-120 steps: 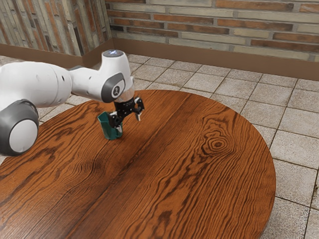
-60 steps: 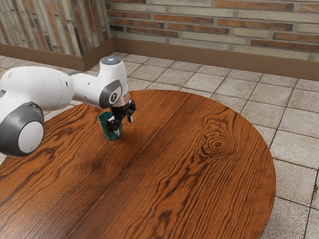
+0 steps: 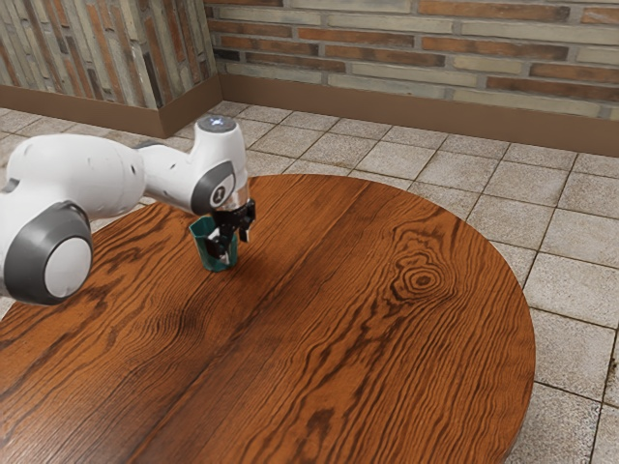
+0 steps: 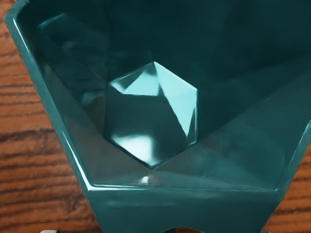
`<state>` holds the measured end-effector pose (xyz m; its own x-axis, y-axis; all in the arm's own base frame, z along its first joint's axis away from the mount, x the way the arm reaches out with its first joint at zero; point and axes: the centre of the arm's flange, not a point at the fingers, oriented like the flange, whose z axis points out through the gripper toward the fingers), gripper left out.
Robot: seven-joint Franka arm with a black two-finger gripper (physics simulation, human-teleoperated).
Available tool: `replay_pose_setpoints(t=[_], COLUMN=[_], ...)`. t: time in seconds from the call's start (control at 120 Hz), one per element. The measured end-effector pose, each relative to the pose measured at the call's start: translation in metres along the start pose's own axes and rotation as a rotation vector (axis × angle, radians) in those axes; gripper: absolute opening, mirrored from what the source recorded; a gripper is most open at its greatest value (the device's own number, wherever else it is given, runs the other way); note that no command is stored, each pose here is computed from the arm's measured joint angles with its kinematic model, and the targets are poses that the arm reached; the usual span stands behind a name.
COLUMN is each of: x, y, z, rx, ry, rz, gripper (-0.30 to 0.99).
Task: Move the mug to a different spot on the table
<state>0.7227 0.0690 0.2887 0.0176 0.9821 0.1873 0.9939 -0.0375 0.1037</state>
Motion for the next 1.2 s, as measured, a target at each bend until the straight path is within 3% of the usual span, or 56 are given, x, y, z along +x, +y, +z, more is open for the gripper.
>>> replay_pose_setpoints(t=[0.867, 1.2], x=[0.0039, 0.0025], y=[-0.0024, -0.0042], z=[0.0088, 0.0036], rx=[0.017, 0.045], ry=[0.051, 0.077], rz=[0.011, 0.068], gripper=[0.16, 0.13])
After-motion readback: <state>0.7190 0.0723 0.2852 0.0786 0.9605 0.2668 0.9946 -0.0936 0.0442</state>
